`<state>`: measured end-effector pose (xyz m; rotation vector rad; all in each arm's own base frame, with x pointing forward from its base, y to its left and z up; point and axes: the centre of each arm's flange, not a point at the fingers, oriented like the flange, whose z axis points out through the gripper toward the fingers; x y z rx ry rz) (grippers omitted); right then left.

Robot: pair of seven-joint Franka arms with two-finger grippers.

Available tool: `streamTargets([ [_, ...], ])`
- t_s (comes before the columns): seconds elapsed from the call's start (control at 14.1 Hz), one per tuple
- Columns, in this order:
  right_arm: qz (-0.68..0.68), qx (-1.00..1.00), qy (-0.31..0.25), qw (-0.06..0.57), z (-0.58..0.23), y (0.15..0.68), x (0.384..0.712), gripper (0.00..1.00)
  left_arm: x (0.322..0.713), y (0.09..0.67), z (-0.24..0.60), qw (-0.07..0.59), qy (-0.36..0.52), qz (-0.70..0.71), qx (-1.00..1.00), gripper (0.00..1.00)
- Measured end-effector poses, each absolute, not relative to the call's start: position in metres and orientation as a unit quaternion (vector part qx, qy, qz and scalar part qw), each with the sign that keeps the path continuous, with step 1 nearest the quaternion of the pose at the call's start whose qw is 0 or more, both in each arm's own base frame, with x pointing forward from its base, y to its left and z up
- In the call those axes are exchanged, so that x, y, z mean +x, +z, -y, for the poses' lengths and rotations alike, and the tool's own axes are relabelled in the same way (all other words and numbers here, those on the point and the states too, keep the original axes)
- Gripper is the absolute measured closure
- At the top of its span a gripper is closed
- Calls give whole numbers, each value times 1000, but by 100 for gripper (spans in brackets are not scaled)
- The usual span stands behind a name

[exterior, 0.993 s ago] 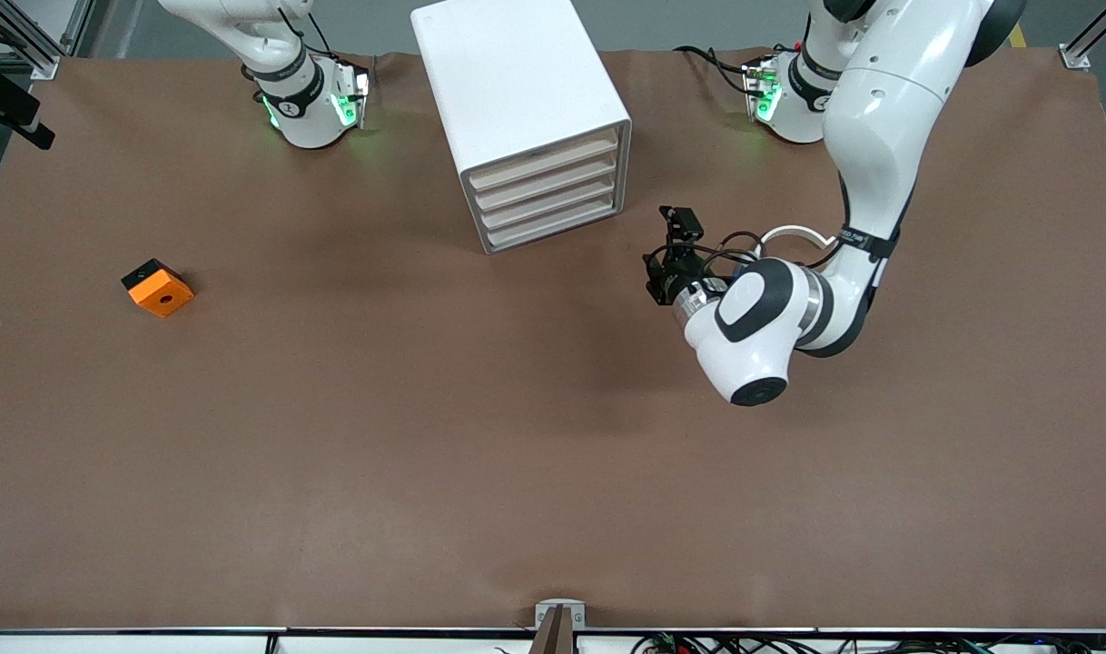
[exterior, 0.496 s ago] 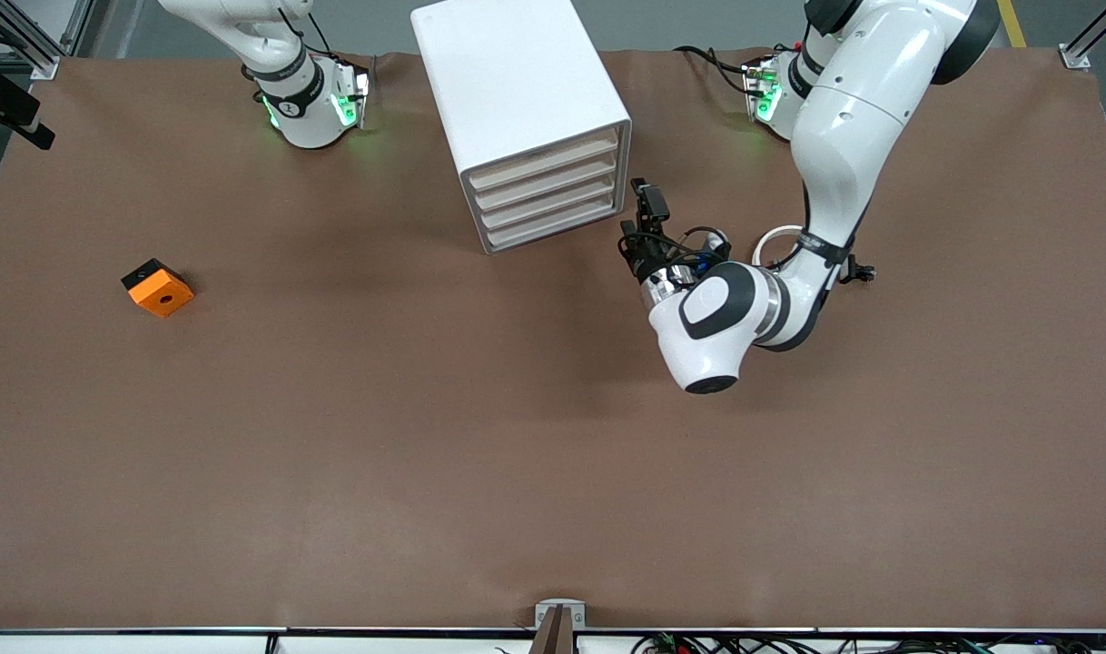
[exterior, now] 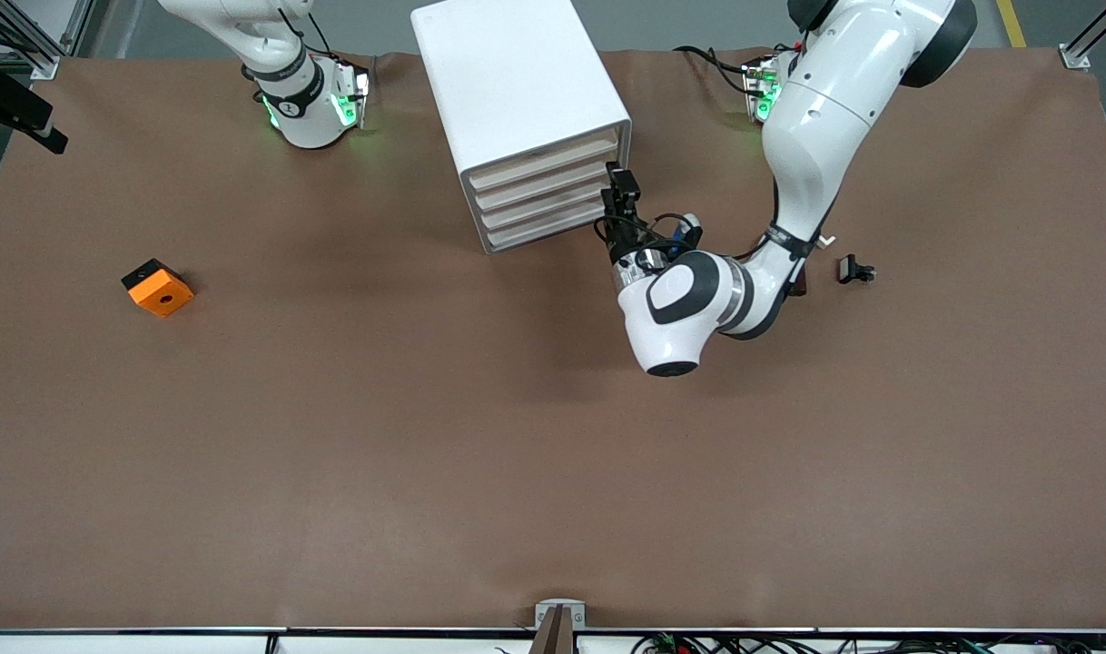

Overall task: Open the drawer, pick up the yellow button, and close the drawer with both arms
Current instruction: 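Grasp the drawer front with the left gripper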

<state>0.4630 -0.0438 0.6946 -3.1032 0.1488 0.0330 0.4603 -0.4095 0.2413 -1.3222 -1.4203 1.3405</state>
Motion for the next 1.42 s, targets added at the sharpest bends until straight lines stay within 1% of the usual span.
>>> streamTargets([
  [0.07,-48,-999,11,17,44,695,463,0,457,241,413,384,526,554,-519,44],
  [0.14,-49,-999,12,18,44,694,463,0,454,240,417,385,527,552,-519,51],
  [0.57,-49,-999,15,18,45,694,462,0,433,238,438,400,520,538,-529,51],
  [0.78,-49,-999,15,18,45,694,462,0,418,234,445,419,517,526,-529,51],
  [0.85,-50,-998,15,18,46,694,461,0,412,233,447,428,516,520,-530,55],
  [0.92,-52,-998,15,18,48,694,461,0,406,233,450,435,515,514,-531,64],
  [0.99,-52,-998,15,18,48,694,461,0,403,233,452,438,514,510,-533,64],
  [1.06,-52,-998,15,18,48,694,461,0,402,233,453,440,513,509,-533,71],
  [1.13,-52,-998,15,18,48,694,461,0,402,233,452,439,514,510,-532,81],
  [1.21,-52,-998,15,18,48,694,461,0,404,232,452,440,512,515,-529,88],
  [1.42,-51,-998,11,18,47,697,461,0,407,230,449,441,513,520,-521,89],
])
